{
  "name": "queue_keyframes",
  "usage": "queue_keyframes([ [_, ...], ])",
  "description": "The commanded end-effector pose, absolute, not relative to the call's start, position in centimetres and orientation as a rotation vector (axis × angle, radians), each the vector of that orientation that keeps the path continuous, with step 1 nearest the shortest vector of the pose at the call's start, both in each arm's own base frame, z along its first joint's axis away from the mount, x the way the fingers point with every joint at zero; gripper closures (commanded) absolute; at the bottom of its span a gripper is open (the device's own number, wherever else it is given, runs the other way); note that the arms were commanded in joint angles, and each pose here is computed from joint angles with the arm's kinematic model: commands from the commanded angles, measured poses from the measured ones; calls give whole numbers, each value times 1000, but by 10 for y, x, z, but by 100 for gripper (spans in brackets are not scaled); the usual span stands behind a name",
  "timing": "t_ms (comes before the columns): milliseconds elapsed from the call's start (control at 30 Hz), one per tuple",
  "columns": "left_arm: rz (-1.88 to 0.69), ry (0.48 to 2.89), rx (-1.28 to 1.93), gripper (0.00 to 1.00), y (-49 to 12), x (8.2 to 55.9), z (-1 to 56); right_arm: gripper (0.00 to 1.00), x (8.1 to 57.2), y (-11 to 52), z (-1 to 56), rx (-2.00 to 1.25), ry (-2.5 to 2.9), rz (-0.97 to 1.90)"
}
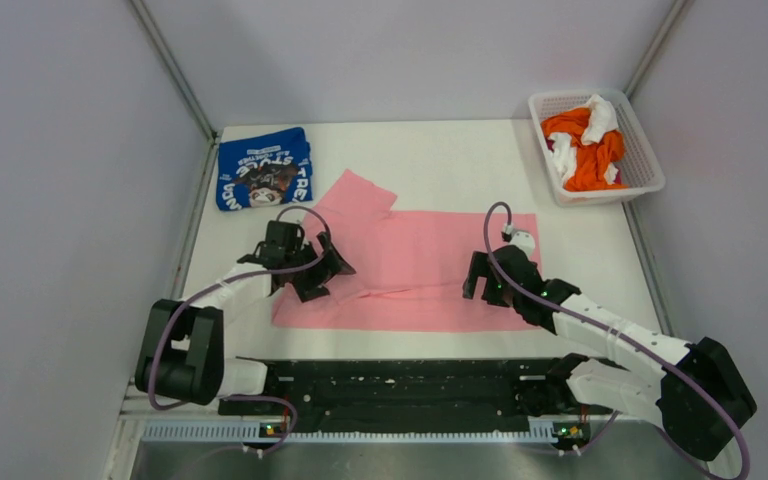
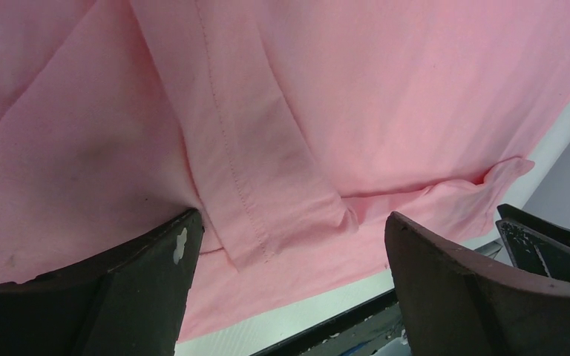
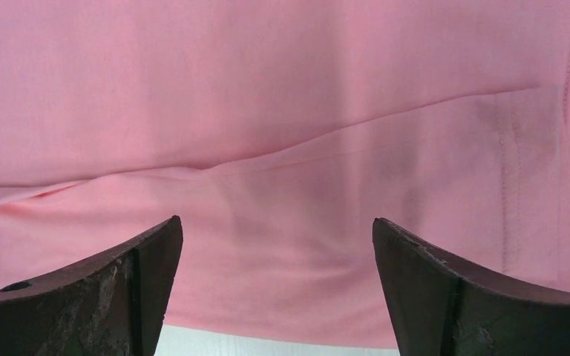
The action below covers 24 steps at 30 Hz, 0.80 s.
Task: Fold and stack the t-shirts
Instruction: Fold the flattened tshirt in 1/3 of the way
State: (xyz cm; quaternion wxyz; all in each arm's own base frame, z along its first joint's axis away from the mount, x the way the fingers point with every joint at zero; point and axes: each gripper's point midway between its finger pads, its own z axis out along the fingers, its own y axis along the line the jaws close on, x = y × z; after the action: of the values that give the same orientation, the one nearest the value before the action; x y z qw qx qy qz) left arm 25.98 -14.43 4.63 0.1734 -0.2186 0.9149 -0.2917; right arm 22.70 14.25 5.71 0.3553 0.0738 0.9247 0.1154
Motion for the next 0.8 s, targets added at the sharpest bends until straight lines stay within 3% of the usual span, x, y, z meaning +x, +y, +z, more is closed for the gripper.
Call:
queue_keyframes([
  [0,-884,2527,-569,4,-154,279,62,3,236,145,74,199,2342,299],
  [767,-951,2480,-518,6,-175,294,73,3,240,150,89,155,2303,340],
])
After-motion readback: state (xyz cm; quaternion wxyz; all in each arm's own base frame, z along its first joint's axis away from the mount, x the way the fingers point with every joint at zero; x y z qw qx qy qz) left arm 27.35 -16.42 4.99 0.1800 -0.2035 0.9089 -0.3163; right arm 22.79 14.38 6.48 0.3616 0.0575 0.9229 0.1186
